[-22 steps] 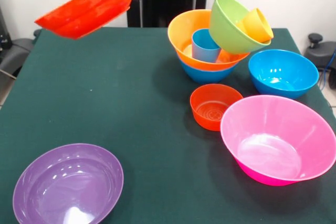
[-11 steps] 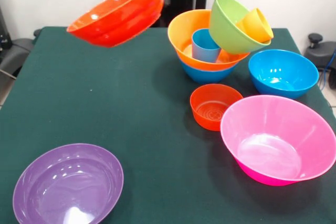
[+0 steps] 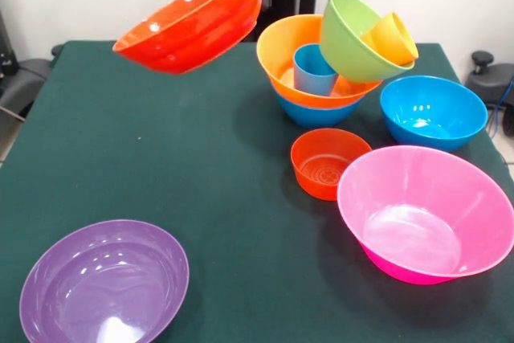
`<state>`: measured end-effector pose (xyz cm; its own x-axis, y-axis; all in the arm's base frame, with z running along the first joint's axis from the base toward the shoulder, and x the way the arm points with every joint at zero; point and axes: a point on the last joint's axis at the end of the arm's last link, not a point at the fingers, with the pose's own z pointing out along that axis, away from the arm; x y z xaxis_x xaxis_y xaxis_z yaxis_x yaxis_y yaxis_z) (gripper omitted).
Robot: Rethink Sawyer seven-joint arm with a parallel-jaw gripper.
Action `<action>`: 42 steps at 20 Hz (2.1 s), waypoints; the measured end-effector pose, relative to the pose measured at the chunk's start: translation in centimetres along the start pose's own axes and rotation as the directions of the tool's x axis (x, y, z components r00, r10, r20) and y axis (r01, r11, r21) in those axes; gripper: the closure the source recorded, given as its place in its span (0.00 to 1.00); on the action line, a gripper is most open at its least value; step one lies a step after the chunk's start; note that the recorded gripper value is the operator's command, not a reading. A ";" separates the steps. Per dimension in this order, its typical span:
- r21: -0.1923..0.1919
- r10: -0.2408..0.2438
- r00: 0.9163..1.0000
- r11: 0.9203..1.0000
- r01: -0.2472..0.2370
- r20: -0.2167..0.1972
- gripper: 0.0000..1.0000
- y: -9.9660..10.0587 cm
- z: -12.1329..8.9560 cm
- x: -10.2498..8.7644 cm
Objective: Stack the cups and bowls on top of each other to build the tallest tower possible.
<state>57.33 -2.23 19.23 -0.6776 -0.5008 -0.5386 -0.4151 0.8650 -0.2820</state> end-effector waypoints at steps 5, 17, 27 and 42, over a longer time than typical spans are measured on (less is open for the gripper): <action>-0.039 0.078 0.996 0.996 -0.079 -0.032 1.00 -0.8 0.3 -0.1; -0.158 0.198 0.955 0.959 -0.235 -0.221 1.00 1.0 0.6 0.5; -0.210 0.184 0.944 0.946 -0.246 -0.275 1.00 4.1 0.3 0.7; -0.260 0.132 0.951 0.943 -0.208 -0.281 1.00 9.0 0.1 -1.5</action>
<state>54.68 6.32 17.48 -0.8696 -0.3712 -0.3257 -0.4084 0.9113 0.0519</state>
